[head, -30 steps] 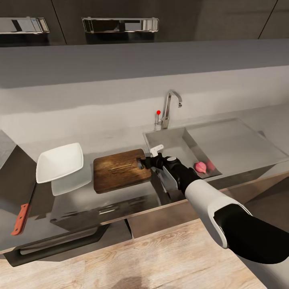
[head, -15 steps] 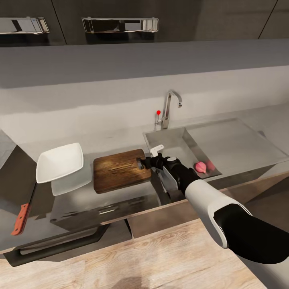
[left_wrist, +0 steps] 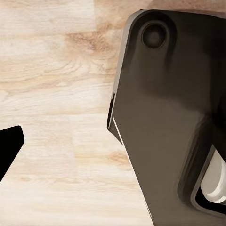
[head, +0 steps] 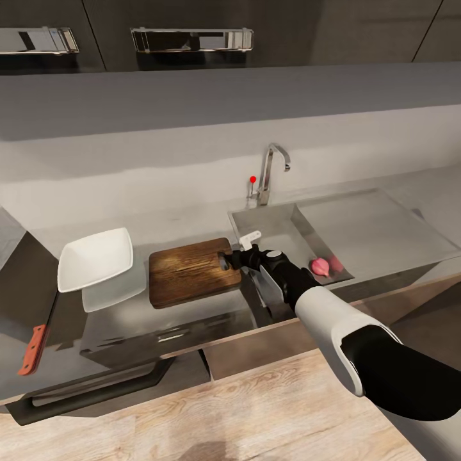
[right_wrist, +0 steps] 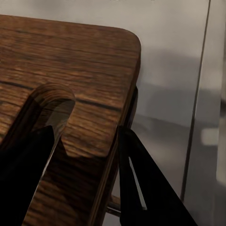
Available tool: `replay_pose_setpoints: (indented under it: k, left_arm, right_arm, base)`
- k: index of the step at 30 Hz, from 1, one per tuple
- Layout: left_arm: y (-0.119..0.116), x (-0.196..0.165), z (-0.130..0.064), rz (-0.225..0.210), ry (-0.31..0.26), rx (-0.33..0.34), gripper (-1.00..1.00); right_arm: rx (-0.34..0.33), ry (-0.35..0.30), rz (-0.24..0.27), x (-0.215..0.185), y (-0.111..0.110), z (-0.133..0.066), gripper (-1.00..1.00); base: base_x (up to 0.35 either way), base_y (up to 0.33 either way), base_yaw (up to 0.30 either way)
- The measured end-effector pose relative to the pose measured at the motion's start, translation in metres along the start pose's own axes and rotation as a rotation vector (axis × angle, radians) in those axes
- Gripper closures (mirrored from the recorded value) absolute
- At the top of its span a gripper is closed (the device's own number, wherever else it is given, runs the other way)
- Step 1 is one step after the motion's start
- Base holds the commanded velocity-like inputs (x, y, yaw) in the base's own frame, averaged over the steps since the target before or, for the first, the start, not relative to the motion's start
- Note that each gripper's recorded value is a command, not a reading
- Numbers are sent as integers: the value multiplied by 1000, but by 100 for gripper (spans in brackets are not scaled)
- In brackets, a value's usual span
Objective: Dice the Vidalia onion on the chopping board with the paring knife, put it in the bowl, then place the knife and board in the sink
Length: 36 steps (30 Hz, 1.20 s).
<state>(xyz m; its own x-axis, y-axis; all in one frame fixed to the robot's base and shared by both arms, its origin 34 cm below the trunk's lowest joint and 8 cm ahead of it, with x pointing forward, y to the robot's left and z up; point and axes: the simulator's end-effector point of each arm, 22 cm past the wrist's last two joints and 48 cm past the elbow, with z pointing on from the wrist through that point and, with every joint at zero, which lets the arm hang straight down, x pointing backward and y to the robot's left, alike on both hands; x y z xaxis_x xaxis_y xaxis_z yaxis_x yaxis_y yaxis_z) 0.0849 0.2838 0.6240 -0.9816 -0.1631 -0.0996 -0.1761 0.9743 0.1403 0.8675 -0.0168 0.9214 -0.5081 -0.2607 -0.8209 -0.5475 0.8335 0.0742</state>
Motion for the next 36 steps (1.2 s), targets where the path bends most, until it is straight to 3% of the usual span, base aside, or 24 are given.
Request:
replay_pose_setpoints:
  k: [22, 23, 36]
  left_arm:
    - [0, 0, 0, 0, 0, 0, -100]
    - [0, 0, 0, 0, 0, 0, -100]
    - [0, 0, 0, 0, 0, 0, -100]
  right_arm:
    - [0, 0, 0, 0, 0, 0, 100]
    - [0, 0, 0, 0, 0, 0, -100]
    - [1, 5, -14, 2, 0, 0, -100]
  base:
    - [0, 0, 0]
    - [0, 0, 0]
    - [0, 0, 0]
